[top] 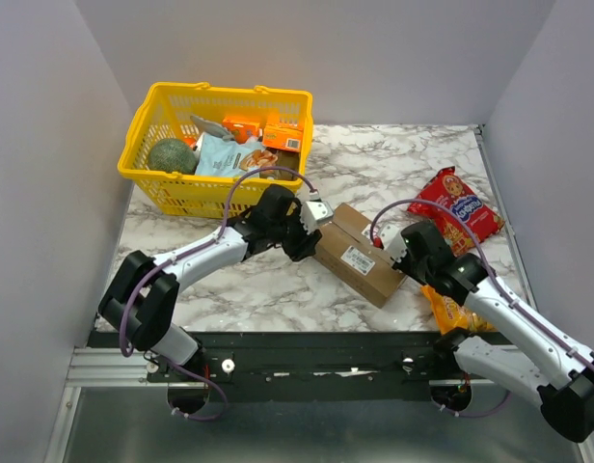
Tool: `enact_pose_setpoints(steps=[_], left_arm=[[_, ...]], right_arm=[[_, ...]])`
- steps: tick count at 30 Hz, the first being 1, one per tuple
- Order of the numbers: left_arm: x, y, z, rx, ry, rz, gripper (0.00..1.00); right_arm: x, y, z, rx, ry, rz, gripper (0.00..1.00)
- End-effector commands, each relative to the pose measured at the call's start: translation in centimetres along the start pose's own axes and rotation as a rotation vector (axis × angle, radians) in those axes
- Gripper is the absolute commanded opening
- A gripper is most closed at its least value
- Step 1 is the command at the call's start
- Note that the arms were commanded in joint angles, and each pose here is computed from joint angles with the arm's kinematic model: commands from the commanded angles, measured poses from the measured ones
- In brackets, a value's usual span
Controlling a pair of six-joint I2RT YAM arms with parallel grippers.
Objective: Unpack the express box
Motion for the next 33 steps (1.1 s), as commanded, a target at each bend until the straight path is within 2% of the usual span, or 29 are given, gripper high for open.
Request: enact_pose_setpoints(steps=[1, 10, 14, 18, 25, 26, 29, 33], left_arm=[[1.9, -1.7, -0.2, 0.083, 0.033, 0.058, 0.58], [4.2, -3.3, -1.2, 0.118, 0.065, 0.098, 0.57], [5.2, -5.0, -1.8, 0.189, 0.061, 0.090, 0.54], [4.3, -4.9, -3.4, 0.186, 0.035, 0.079, 0.50], [1.1, 0.4, -6.4, -0.119, -0.021, -0.116, 0.50], [0.6, 0.6, -6.6, -0.144, -0.029, -0.182, 0.51], [0.5, 1.1, -6.5, -0.187, -0.032, -0.333, 0.53], [0.6, 1.3, -5.4, -0.177, -0.043, -0.432, 0.54]], right_arm=[[-3.3, -0.4, 0.3, -0.015, -0.117, -0.009, 0.00], [-5.8, -0.1, 1.5, -0.055, -0.158, -0.028, 0.00], [-6.8, -0.2, 1.8, -0.053, -0.182, -0.025, 0.00], [-6.7, -0.7, 2.1, -0.019, -0.166, -0.004, 0.00], [-5.4, -2.4, 1.3, -0.002, -0.119, 0.169, 0.00], [-5.4, -2.4, 1.2, -0.004, -0.121, 0.201, 0.01], [-5.6, -3.2, 0.8, 0.010, -0.132, 0.288, 0.00], [-5.6, -4.0, 0.3, -0.017, -0.133, 0.429, 0.00]])
Point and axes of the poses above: each gripper's point midway between its finger pads, its own z axis out along the fingers, its own y axis along the line the jaws close on, x = y × z, the point moved 5 cm from there along -z, back along the fingers, and after that the axes turned 14 degrees about z, right-handed, at the moved point
